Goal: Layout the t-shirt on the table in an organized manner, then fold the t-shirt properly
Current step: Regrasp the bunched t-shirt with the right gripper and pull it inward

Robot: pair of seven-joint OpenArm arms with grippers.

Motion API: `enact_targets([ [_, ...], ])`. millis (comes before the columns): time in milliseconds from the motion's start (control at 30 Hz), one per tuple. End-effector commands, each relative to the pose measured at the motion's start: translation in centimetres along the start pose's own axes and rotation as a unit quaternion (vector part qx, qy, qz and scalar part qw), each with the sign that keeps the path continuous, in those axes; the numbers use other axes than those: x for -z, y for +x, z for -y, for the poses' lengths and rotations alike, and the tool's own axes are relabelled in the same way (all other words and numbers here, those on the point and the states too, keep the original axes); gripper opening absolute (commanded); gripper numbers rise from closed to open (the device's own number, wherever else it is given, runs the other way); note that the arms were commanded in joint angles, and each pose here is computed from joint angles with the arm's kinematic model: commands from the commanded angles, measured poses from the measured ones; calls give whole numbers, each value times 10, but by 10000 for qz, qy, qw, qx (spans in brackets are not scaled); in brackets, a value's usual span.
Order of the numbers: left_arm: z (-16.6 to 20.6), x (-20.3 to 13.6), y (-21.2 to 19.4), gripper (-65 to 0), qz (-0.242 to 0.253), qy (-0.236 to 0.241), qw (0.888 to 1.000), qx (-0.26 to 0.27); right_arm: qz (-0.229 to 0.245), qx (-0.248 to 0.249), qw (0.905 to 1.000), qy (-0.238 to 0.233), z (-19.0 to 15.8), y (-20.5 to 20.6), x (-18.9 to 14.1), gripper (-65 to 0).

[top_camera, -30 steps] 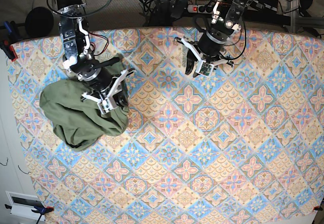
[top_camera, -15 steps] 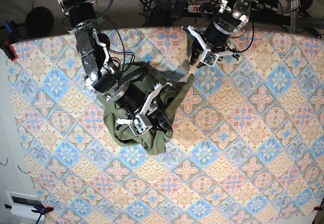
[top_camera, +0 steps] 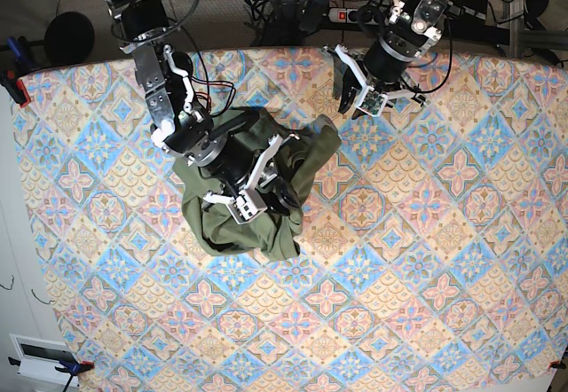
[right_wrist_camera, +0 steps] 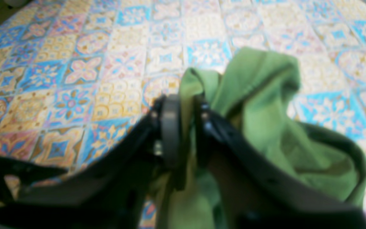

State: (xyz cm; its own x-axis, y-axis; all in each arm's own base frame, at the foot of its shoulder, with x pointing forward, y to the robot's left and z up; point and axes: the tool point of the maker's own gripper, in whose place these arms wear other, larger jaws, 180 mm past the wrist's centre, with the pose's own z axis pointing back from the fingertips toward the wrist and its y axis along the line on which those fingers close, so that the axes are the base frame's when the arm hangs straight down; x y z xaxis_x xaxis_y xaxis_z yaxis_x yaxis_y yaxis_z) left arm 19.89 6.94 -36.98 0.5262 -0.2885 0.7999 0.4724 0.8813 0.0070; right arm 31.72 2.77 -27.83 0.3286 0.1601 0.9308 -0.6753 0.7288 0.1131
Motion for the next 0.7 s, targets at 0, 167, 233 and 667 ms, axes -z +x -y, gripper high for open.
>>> enact_targets([
  [0, -2, -3, 11, -513, 197, 36, 9998, 10, 214, -15, 9998, 46, -2, 11, -3, -512],
  [167, -3, -3, 12, -513, 204, 45, 9998, 10, 189, 27, 9998, 25, -2, 8, -4, -473],
  [233, -8, -3, 12, -512, 211, 139, 9997, -13, 184, 33, 9998, 26, -3, 7, -4, -473],
  [667, -86, 0, 12, -313, 294, 1056, 9886, -1030, 259, 86, 9994, -218, 15, 11, -10, -473],
])
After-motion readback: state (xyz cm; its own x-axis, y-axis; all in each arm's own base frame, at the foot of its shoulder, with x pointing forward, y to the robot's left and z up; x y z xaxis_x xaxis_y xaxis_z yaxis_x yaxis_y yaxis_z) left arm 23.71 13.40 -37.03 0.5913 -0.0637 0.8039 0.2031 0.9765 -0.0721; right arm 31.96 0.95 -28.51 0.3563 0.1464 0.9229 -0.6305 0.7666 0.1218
